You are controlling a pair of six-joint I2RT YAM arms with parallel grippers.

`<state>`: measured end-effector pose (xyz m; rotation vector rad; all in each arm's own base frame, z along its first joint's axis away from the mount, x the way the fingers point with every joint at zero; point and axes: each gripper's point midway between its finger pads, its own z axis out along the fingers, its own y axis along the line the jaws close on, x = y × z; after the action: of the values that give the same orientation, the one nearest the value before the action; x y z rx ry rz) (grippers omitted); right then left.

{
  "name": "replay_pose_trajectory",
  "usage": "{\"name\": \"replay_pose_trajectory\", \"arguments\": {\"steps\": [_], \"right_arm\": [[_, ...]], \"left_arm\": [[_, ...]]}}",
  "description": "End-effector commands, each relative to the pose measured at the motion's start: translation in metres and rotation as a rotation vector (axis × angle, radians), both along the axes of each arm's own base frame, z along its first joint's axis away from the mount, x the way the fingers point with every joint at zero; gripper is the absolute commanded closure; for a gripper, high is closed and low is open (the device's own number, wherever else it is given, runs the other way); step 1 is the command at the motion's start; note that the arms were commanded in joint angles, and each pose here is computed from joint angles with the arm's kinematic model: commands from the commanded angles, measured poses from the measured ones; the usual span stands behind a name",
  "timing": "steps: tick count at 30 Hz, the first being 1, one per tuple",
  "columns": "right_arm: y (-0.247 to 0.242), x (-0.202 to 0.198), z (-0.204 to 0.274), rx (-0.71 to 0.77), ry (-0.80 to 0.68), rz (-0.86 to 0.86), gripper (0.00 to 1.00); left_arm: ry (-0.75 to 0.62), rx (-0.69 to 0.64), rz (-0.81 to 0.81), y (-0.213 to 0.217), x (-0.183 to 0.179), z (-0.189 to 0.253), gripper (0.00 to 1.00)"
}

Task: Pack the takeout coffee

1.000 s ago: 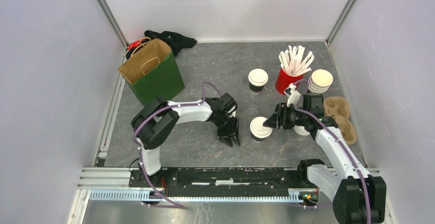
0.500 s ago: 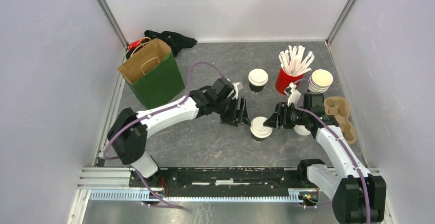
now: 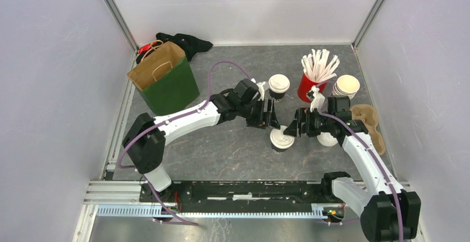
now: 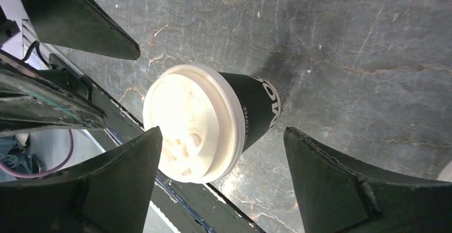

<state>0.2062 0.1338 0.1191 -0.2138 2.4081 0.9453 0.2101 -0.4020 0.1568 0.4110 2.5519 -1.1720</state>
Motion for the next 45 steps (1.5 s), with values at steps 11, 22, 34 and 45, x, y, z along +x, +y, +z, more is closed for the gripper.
{"name": "replay_pose_trajectory", "arguments": {"steps": [11, 22, 34, 45], "right_arm": [[-0.014, 0.013, 0.045, -0.366, -0.167, 0.095, 0.02], [0.026, 0.001, 0.034, -0.497, -0.189, 0.223, 0.02], [0.041, -0.001, 0.017, -0.572, -0.191, 0.271, 0.02], [0.03, 0.023, 0.015, -0.628, -0.256, 0.1, 0.12]], "left_arm": [[-0.312, -0.054, 0.227, 0.062, 0.016, 0.097, 0.04], [-0.369, -0.062, 0.333, 0.097, 0.012, 0.12, 0.02], [-0.376, -0.055, 0.333, 0.101, 0.011, 0.124, 0.01], [-0.38, -0.048, 0.334, 0.103, 0.013, 0.126, 0.02]]}}
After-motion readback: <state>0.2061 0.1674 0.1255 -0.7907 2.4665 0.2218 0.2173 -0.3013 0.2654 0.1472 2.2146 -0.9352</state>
